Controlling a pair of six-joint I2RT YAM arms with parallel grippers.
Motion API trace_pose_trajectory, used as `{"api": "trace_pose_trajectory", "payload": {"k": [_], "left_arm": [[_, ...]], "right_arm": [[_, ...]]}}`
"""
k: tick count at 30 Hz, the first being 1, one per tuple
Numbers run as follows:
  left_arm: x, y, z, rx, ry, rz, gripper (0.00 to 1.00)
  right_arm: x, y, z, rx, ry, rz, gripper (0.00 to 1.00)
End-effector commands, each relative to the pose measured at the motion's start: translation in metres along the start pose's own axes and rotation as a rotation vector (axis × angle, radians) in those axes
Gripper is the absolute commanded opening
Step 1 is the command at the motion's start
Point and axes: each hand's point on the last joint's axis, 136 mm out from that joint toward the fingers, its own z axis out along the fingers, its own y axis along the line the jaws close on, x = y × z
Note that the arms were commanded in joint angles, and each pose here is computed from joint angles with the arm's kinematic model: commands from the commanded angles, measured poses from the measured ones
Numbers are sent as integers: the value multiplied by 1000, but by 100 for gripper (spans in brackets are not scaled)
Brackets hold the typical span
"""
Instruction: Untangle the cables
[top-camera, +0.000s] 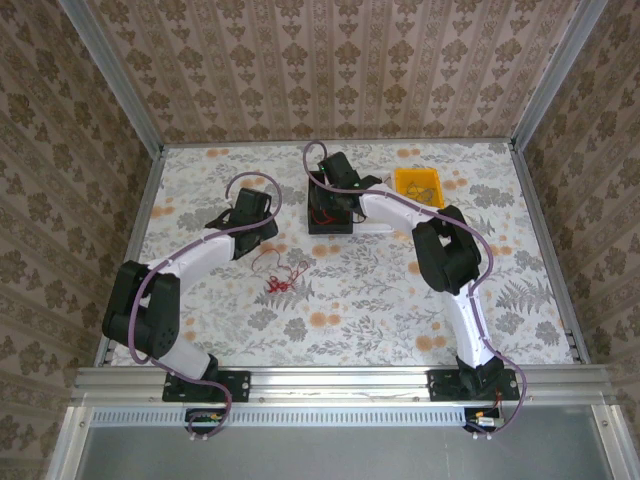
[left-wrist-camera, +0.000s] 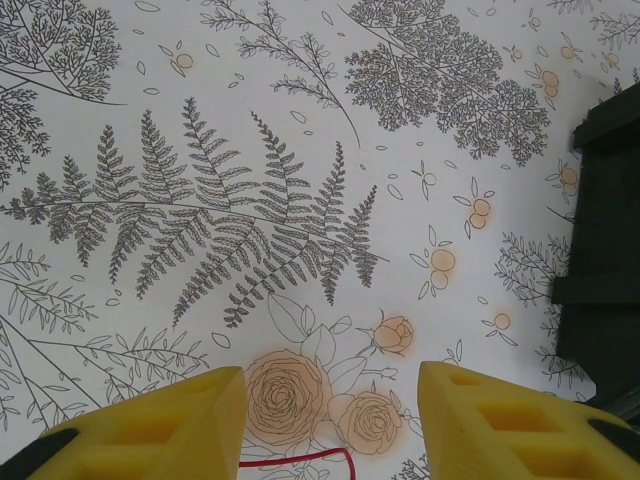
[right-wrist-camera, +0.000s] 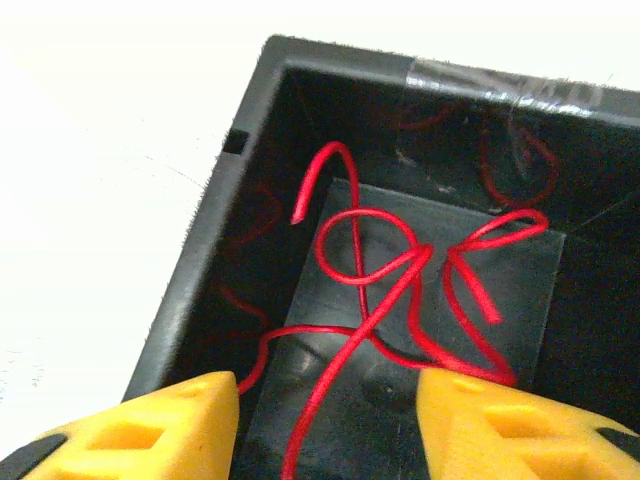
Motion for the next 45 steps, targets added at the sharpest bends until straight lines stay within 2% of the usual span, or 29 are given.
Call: {"api": "trace_pose_trajectory", "payload": {"k": [1,5,9,14,21,28,38,39,43,45], "left_arm": [[4,6,-3,-11,20,28,48],[15,7,-4,-1,68,75,48],[35,8,-9,22,162,154,48],[73,11,-19,82,297,218,48],[100,-6,-21,163,381,278,48],[116,-14,-4,164,457,282,48],[127,-20,14,146,496,320,47],[128,-20,15,143,501,322,44],[130,-18,17,120,506,329,14],[121,-22,14,125,473,323,5]], "right_arm": [[-57,10,-52,-18,-188,9,53],[-66,9,-77,-14,-246,15,55],[-56,8,-97,-25,-261,22,54],[-14,1,-106,-19,-216,27,53],[22,-13,-106,14,-151,28,53],[21,-14,-108,17,-157,21,52],[22,-15,-110,20,-159,18,52],[22,-15,-110,21,-159,15,52],[22,-18,-112,36,-166,17,52],[22,-19,-112,37,-167,17,52]]}}
